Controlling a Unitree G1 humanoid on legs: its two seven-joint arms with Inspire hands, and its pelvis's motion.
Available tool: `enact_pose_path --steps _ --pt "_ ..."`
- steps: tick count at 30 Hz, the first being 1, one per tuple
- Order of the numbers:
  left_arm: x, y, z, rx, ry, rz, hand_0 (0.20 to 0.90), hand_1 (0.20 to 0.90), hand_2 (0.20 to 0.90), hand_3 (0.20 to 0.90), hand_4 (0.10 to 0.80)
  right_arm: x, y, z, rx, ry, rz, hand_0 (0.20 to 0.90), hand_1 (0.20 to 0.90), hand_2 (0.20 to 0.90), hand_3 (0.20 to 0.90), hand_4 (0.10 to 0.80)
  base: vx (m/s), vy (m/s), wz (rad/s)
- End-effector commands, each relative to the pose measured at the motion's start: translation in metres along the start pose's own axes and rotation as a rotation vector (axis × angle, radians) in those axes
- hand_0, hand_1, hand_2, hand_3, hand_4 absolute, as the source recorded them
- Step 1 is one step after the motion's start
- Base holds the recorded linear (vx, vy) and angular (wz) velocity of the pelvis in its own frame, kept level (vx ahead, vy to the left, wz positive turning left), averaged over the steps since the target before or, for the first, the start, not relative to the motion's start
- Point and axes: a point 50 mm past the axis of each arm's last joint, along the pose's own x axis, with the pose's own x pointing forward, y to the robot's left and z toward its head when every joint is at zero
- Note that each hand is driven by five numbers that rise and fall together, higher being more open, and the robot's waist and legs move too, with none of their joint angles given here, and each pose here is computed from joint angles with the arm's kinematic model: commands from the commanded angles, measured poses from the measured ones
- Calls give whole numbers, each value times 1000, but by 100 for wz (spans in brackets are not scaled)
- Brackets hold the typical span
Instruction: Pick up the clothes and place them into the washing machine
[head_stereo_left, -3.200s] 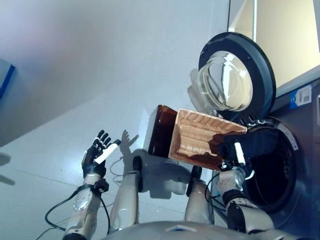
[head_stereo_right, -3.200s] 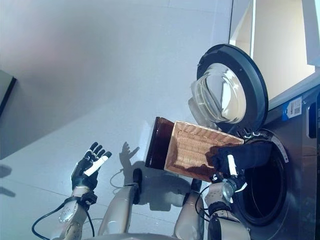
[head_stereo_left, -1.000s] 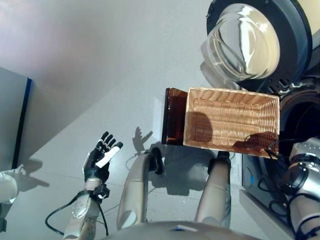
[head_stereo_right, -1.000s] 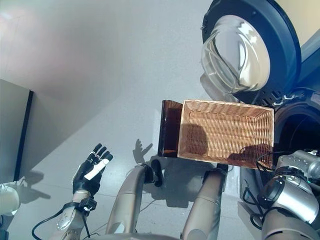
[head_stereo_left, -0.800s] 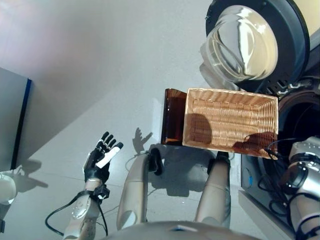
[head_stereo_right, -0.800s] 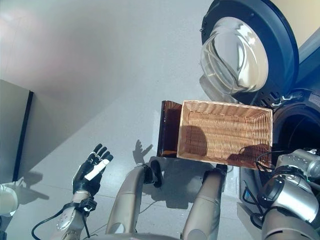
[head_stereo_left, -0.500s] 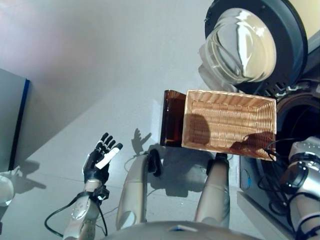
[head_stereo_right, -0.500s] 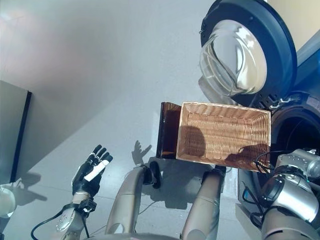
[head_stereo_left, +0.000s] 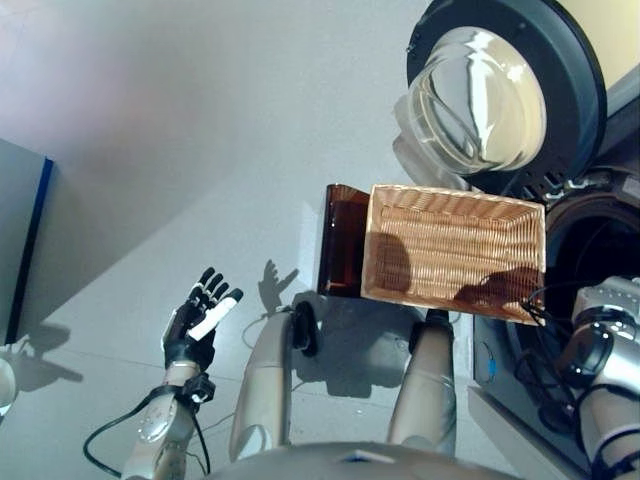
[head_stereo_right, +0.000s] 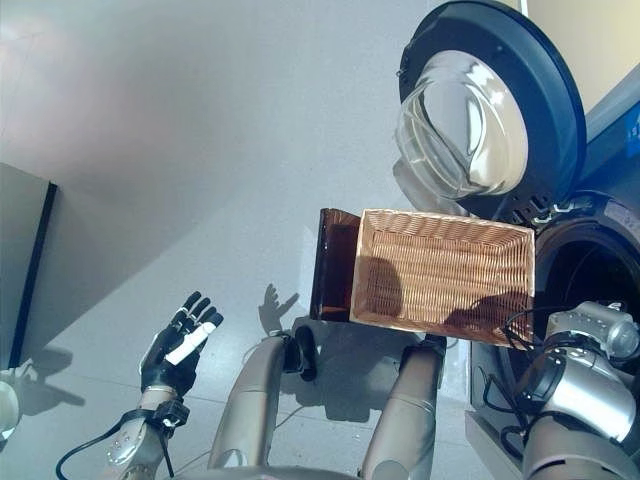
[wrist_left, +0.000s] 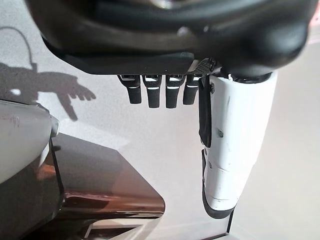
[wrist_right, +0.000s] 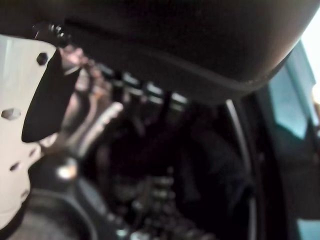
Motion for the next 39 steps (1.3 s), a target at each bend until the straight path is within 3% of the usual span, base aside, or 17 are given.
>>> enact_pose_path --steps 1,14,22,26,32,39 --pt "4 4 43 32 -202 -33 900 900 900 900 800 5 -6 5 -140 -107 62 900 900 900 900 800 0 0 0" --pt "8 9 40 20 -214 5 900 900 900 900 800 -7 -69 -62 -318 40 65 900 900 900 900 800 28 -13 4" --pt "11 19 11 52 -111 116 900 900 900 900 800 -12 -132 -91 -598 101 115 900 900 900 900 800 119 -25 -2" --pt "14 20 -3 89 -61 144 900 900 900 900 800 -17 -170 -104 -872 144 214 900 900 900 900 800 120 -13 -6" --pt "18 21 -11 86 -47 182 900 900 900 900 800 -20 -206 -109 -1061 219 311 900 900 900 900 800 110 -7 -9" --pt "13 27 -21 132 -2 201 900 900 900 900 800 -25 -210 -112 -1351 190 567 900 900 900 900 800 103 -16 -6"
